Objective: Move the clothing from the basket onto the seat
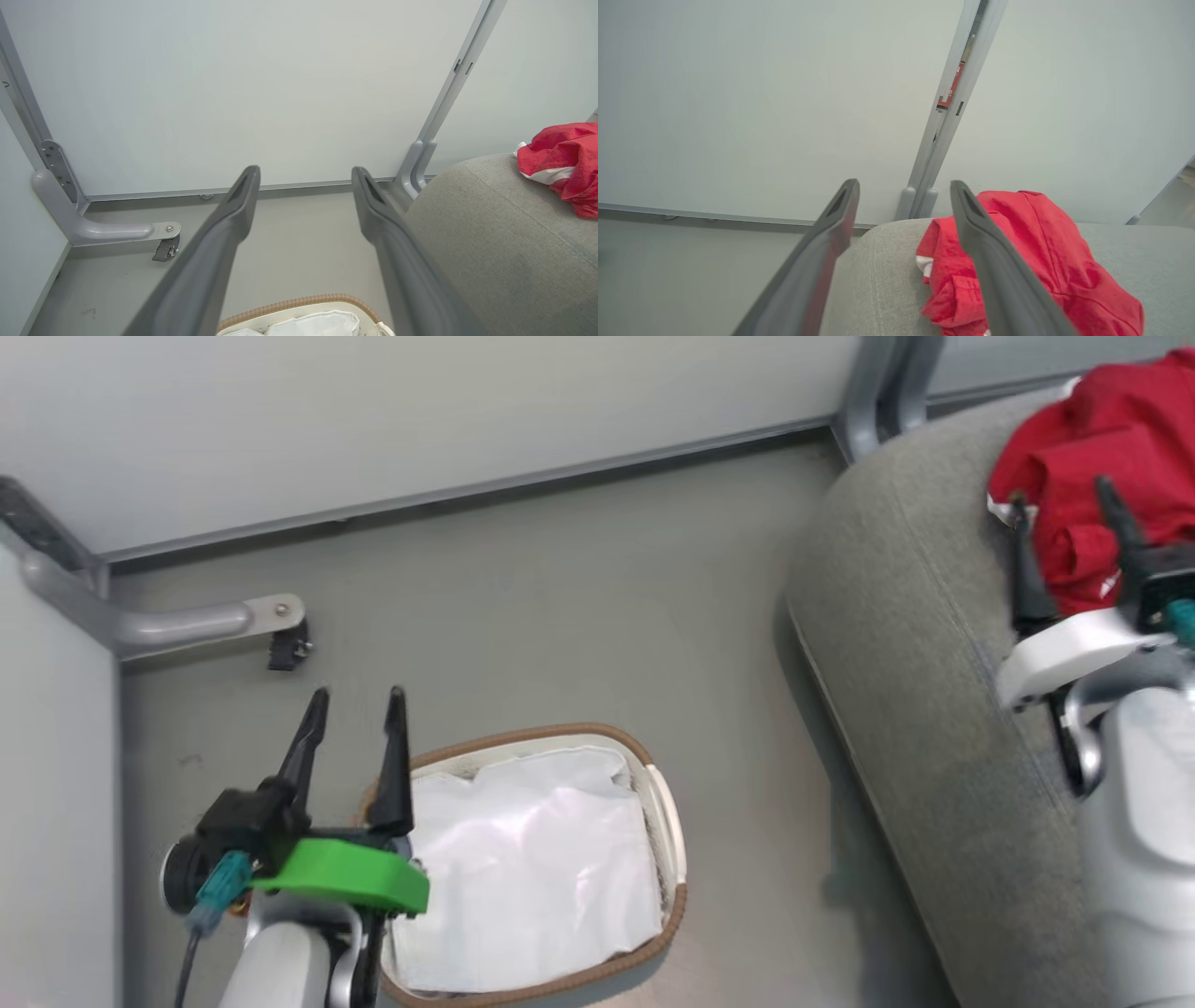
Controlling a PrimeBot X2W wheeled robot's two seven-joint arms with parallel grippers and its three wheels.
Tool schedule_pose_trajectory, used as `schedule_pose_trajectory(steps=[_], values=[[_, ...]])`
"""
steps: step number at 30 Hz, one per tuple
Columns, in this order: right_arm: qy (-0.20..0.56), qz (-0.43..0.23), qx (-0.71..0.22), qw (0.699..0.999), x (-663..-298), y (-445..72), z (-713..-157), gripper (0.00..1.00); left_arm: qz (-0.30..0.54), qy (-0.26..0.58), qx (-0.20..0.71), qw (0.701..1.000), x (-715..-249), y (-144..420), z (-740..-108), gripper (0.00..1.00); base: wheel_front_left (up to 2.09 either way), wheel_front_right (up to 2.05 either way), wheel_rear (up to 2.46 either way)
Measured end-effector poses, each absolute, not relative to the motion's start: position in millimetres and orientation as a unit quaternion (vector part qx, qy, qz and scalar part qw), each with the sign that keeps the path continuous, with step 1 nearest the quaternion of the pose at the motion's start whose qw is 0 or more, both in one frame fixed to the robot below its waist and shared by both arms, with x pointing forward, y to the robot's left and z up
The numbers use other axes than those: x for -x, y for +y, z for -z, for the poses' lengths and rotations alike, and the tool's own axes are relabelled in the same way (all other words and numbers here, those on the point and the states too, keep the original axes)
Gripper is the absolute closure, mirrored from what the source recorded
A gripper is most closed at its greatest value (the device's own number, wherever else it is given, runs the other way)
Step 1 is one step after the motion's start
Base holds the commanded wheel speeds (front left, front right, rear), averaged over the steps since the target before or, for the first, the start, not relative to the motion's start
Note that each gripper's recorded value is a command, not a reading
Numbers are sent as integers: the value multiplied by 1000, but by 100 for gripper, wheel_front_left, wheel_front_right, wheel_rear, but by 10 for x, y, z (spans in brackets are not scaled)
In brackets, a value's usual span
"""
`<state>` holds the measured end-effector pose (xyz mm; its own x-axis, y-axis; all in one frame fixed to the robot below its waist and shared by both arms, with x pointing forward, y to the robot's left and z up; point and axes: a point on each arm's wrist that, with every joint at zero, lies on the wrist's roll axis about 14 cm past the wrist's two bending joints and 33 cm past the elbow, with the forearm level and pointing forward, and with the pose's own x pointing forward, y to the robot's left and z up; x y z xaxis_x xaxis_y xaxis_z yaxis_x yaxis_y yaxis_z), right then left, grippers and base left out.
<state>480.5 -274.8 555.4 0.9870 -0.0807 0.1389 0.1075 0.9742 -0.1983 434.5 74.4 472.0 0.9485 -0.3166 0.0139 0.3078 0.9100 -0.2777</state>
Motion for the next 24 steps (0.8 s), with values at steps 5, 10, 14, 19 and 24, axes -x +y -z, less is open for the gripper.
schedule_pose_trajectory(steps=[5, 10, 14, 19, 24], values=[[-73, -6, 52, 996, -4755, -2140, -5469, 0, 89, 12, 134, 987, -4151, 1241, -4720, 0, 0, 0, 0], [-69, -33, 12, 997, -4610, -1822, -5373, 0, 51, 12, 133, 990, -3949, 1517, -4715, 0, 0, 0, 0], [-60, -38, -18, 997, -4440, -1757, -5277, 0, 33, 15, 145, 989, -3791, 1614, -4692, 0, 0, 0, 0], [-41, -51, -52, 997, -4231, -1637, -5124, 0, 20, 13, 155, 988, -3646, 1678, -4704, 0, 0, 0, 0], [-31, -65, -54, 996, -4116, -1537, -5054, 0, 9, 21, 156, 987, -3527, 1711, -4653, 0, 0, 0, 0]])
